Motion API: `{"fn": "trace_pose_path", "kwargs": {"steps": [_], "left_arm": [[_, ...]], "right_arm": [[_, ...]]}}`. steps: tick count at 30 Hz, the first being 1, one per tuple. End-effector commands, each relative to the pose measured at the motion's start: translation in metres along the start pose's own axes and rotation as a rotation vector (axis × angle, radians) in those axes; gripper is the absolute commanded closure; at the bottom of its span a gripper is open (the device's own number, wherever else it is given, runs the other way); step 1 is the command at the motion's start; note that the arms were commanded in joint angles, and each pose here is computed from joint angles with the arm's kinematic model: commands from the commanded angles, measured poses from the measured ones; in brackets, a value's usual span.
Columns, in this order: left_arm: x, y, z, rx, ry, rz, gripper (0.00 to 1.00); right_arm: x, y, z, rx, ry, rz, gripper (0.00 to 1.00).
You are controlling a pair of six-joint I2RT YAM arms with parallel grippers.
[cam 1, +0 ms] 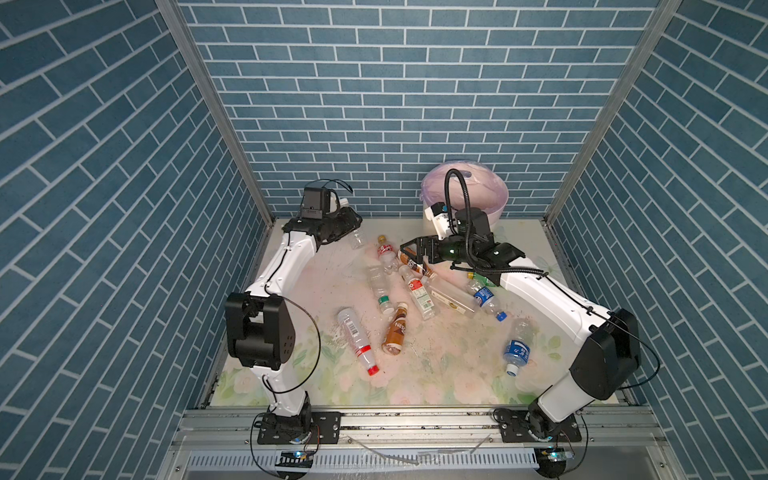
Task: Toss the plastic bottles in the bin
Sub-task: 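Lift the clear bottle with the left gripper toward the right gripper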
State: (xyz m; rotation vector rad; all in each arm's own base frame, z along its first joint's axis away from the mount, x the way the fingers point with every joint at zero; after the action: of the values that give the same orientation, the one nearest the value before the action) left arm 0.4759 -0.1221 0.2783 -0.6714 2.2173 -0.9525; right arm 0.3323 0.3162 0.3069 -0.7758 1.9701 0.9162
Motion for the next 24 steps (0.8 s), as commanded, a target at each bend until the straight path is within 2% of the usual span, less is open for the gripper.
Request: {"fn": "trace_pose_path", "kwargs": {"steps": [1, 9, 24], "left_arm": [[0.009, -0.057, -0.003, 0.184, 0.008, -0.122, 0.44], [0.043, -0.118, -0.005, 0.396, 0.085, -0.266, 0.43], [0.088, -0.145, -0.027, 0.457, 0.170, -0.275, 0.43]], "right_arm": [[-0.015, 0.004, -0.001, -0.016, -0.061, -0.023, 0.01], [-0.027, 0.002, -0.008, 0.041, -0.105, -0.113, 0.01], [-0.043, -0.015, -0.023, 0.146, -0.161, -0.145, 0.01]]}}
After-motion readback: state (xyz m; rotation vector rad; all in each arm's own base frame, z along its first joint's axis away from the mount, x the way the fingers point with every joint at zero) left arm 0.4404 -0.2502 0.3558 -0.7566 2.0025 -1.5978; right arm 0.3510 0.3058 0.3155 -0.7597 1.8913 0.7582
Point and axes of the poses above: each gripper's point midway between its finger pads, its own z axis out along the fingers, its own y axis along the line the jaws close on, x = y × z, the point moved 4 cm from there along -z, back along the fingers, and after that the axes turned 14 degrees about -z, right-handed, at the moved point
